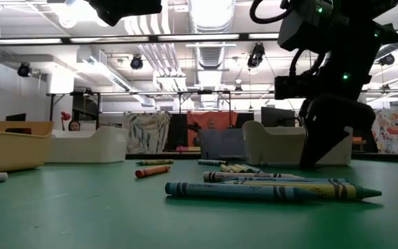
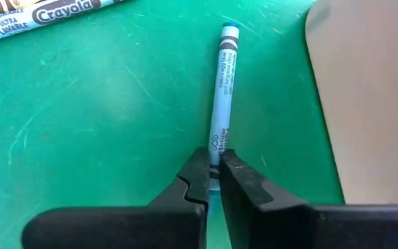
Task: Sort crayons
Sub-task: Put the blue crayon into the white bin
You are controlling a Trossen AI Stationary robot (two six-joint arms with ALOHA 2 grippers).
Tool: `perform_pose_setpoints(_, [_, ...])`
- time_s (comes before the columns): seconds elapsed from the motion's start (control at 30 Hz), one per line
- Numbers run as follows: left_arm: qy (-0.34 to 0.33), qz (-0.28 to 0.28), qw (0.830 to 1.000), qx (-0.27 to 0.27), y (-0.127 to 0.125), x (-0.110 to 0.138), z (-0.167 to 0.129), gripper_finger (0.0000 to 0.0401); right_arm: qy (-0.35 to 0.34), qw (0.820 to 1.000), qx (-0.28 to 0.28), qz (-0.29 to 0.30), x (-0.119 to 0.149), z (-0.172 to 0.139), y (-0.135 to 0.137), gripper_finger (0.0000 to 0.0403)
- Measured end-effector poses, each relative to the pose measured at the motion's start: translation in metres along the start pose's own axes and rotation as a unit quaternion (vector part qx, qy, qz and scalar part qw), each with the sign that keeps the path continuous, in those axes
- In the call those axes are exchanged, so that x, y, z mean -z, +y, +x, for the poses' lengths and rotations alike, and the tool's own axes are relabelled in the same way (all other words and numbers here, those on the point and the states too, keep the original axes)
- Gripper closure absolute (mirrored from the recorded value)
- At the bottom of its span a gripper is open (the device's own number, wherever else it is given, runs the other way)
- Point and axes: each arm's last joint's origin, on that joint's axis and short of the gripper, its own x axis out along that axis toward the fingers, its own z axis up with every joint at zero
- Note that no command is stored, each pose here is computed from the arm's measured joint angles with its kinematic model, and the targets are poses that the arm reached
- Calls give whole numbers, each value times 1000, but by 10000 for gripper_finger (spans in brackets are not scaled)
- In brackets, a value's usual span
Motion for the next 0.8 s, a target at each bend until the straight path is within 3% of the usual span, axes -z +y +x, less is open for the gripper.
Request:
perform_pose_setpoints(0.3, [-37,-33,999,-2,-1,18,0,314,-50,998,-26,2,-15,-24,1,390])
perform_pose_setpoints(0.47, [-84,-65,994,-3,-2,31,0,314,-138,989,-61,-8,-32,-35,7,390])
perform_pose_setpoints(0.6, [-107,-76,991,3,-5,38,3,314,-253,962,-94,-41,-53,-43,15,390])
perform_pose_setpoints(0.8, [-141,-88,985,41,-8,45,4,282,-430,891,-113,-87,-79,-58,25,391])
